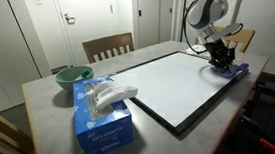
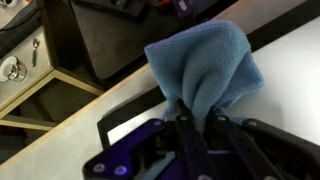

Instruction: Use the towel to wipe the whiteboard

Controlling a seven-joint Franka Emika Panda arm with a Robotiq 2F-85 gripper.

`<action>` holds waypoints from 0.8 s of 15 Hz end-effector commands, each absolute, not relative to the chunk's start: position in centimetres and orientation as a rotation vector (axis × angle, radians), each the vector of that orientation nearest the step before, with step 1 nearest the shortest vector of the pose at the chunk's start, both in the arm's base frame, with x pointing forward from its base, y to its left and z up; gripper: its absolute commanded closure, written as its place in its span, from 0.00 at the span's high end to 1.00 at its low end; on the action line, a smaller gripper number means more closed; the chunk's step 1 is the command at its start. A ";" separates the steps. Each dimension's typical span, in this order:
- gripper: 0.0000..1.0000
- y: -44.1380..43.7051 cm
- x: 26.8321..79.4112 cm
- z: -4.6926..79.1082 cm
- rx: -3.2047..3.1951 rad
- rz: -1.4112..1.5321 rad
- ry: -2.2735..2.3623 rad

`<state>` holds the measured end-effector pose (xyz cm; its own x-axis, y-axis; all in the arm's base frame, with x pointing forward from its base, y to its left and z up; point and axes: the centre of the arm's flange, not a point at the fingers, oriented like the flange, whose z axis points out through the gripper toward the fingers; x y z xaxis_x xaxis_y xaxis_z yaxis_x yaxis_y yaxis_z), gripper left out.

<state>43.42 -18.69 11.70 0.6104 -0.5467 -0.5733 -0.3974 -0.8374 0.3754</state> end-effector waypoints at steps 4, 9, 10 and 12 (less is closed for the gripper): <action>0.04 -19.4 43.5 11.8 2.514 -0.820 -0.622; 0.04 -20.4 44.5 11.9 2.572 -0.606 -0.415; 0.04 -20.5 44.5 12.0 2.592 -0.576 -0.401; 0.04 -20.9 44.4 12.5 2.642 -0.486 -0.367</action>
